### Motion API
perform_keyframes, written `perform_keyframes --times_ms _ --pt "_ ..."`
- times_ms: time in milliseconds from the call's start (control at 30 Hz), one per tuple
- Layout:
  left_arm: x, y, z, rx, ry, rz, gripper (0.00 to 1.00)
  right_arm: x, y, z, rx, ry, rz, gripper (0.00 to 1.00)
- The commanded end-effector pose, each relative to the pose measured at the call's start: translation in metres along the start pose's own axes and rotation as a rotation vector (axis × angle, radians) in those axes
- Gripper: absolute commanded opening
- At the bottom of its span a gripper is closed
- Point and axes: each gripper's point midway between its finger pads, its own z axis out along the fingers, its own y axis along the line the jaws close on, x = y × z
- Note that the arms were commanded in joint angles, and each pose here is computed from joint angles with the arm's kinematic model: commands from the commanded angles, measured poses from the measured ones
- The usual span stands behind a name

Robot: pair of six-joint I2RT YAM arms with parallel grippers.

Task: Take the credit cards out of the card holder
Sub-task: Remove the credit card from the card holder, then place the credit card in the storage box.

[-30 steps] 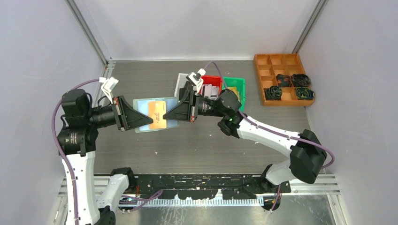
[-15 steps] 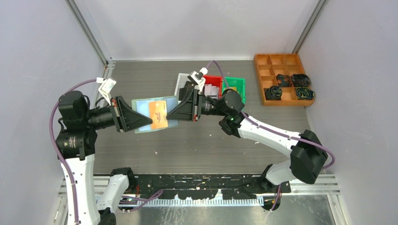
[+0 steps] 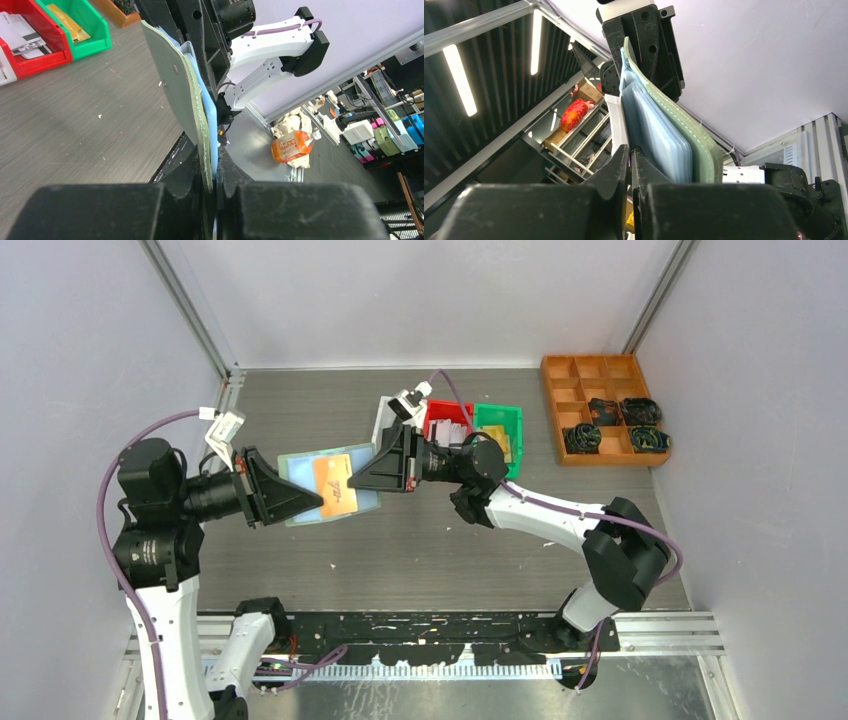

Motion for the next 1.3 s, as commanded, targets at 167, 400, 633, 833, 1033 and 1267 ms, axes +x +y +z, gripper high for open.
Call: perform_keyframes --times_ms 167,400,633,833,1033,1267 --pt "-0.005 -0.012 -0.003 0.017 -0.006 0.075 0.00 -0.004 0.039 -0.011 -0.081 -0.030 -0.106 0.05" --pt "-0.009 -0.017 -0.003 0.023 -0.018 0.072 0.00 -0.002 0.035 -0.024 -0.016 -0.057 -0.184 0.04" --pt "-0.009 -0.010 -0.002 0.003 -0.023 0.083 0.00 -0.018 0.038 -0.049 0.097 -0.070 -0.271 0.03" --pt "-0.008 -0.005 -0.003 -0.026 -0.020 0.128 0.00 -0.053 0.028 -0.109 0.342 -0.143 -0.311 0.01" --pt "-0.008 -0.007 -0.005 -0.039 -0.034 0.219 0.00 -0.087 -0.023 -0.212 1.012 -0.240 -0.393 0.01" --pt "-0.003 -0.021 -0.007 0.010 -0.060 0.399 0.00 -0.133 -0.062 -0.307 1.418 -0.406 -0.366 0.01"
